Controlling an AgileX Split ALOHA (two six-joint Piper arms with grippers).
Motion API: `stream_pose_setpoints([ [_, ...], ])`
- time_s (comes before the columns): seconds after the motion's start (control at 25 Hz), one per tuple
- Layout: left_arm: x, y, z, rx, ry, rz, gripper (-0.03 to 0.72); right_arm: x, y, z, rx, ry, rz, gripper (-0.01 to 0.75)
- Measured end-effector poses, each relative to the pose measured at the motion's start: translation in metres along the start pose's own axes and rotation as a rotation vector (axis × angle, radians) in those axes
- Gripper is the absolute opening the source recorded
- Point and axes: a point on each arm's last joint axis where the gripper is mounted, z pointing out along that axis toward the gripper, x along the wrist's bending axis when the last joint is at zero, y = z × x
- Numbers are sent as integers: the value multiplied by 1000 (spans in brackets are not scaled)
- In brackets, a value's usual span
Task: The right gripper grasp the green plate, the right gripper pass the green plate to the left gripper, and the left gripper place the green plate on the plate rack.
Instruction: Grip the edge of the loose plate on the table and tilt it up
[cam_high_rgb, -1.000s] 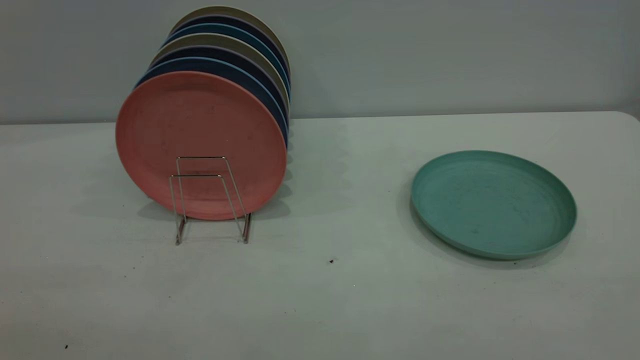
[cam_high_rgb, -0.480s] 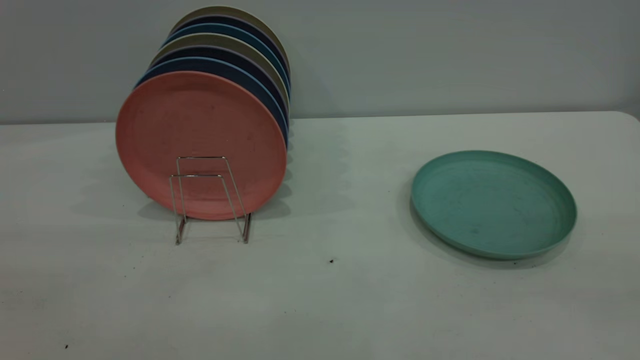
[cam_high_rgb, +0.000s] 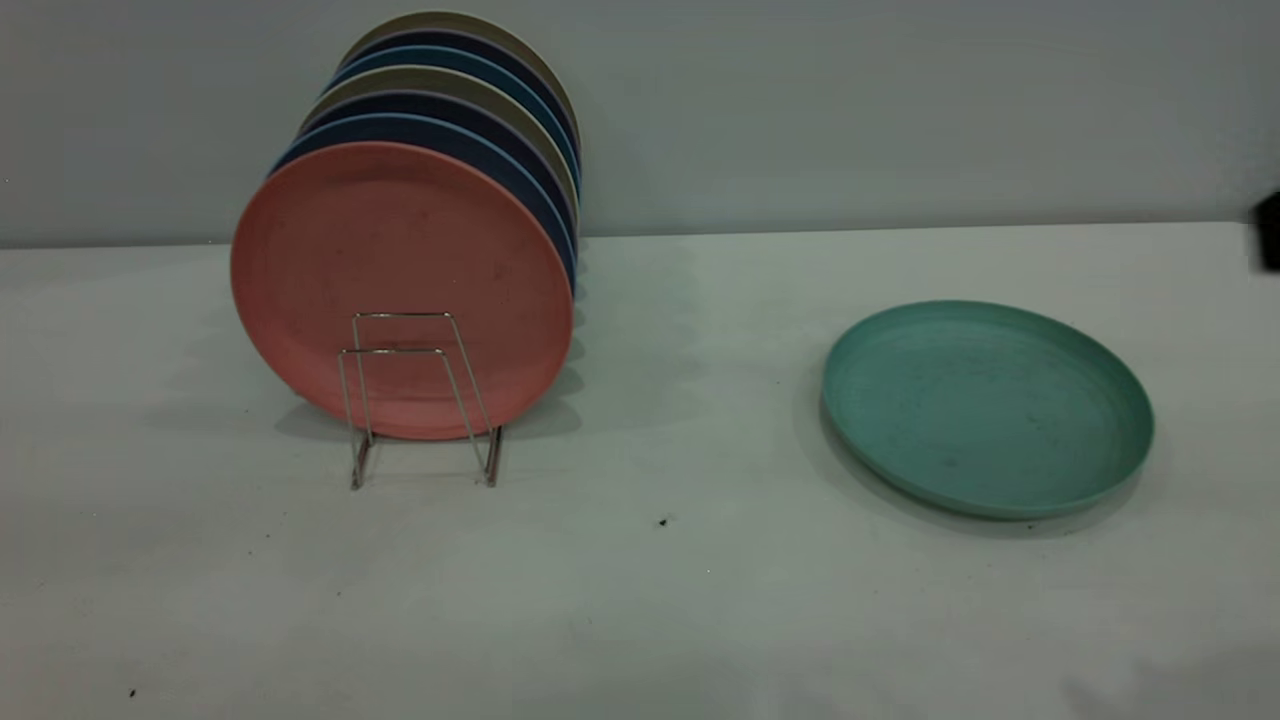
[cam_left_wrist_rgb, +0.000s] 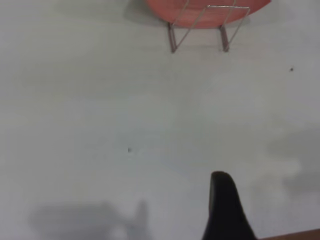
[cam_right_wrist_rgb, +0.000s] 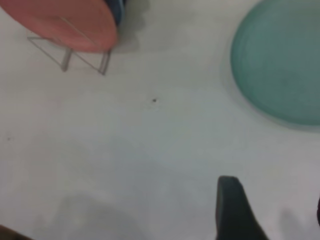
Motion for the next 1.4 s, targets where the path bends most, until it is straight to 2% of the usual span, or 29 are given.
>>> stream_pose_setpoints([
  [0.32, 0, 9, 29, 37, -48, -30, 485, -43, 24, 82, 112, -11, 66, 416],
  [0.52, 1, 13, 43, 46, -60, -49, 485, -97, 36, 110, 131, -59, 185, 416],
  [0.8, 3, 18, 53, 53, -48, -47, 485, -158, 39, 140, 147, -46, 315, 416],
  [1.08, 2, 32, 50, 0, -49, -34, 485, -183, 36, 175, 169, -27, 358, 416],
  [1.4, 2, 34, 49, -10, -47, -33, 485, -202, 29, 203, 190, -26, 374, 416],
])
